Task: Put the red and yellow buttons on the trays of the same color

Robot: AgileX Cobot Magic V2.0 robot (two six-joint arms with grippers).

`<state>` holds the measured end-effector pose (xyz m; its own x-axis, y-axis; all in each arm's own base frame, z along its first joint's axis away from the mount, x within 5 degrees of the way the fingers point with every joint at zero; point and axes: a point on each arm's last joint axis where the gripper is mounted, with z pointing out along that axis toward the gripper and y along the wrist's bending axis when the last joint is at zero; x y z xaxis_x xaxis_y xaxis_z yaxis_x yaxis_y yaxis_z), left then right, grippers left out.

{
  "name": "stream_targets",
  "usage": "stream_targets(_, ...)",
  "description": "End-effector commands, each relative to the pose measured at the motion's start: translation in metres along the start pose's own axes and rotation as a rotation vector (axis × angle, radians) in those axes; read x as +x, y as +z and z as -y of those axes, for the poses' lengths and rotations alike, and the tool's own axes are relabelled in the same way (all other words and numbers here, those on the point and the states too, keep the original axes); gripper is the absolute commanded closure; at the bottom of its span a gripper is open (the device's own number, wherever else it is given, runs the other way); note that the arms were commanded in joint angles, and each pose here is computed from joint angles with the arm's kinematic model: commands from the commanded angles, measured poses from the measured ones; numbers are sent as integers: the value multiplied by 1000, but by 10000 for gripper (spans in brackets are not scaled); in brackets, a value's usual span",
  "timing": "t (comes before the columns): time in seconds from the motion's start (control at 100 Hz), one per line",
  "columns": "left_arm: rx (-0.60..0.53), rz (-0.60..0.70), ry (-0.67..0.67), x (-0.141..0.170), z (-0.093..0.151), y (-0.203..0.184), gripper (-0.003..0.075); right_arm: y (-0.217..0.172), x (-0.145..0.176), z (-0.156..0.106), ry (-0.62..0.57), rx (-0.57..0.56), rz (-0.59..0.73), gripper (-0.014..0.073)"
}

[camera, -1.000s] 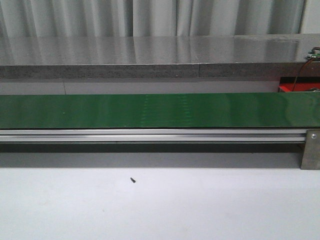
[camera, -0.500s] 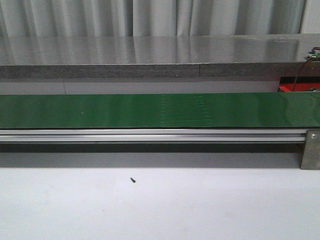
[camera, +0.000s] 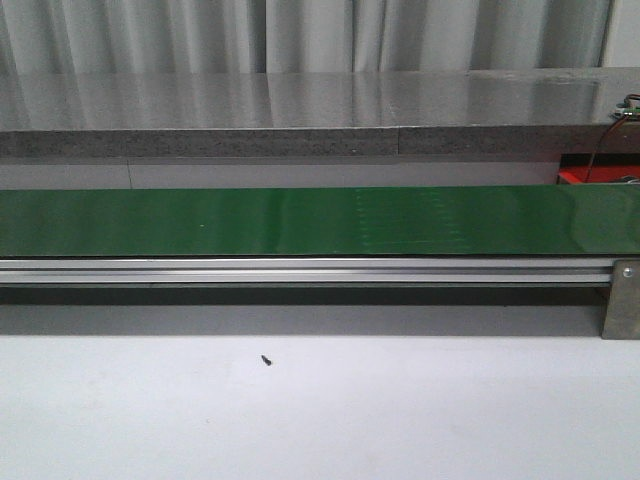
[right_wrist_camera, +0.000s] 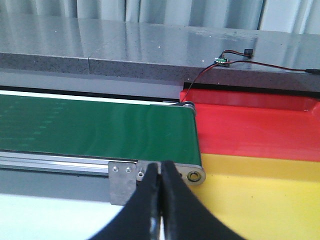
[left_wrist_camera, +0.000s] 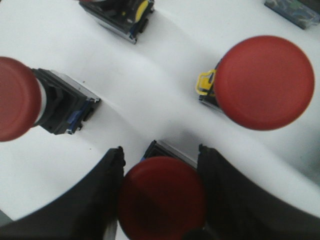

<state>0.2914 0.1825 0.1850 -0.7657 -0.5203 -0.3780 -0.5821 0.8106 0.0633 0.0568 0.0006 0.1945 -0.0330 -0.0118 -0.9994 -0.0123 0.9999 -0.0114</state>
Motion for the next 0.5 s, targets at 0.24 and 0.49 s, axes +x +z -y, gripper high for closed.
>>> stream_targets(0.24, -6, 232, 10, -26, -6, -99, 711, -3, -15, 0, -2, -1, 121, 663)
stream_targets(0.49, 117, 347, 135, -35, 25, -155, 710, -3, -15, 0, -2, -1, 121, 663)
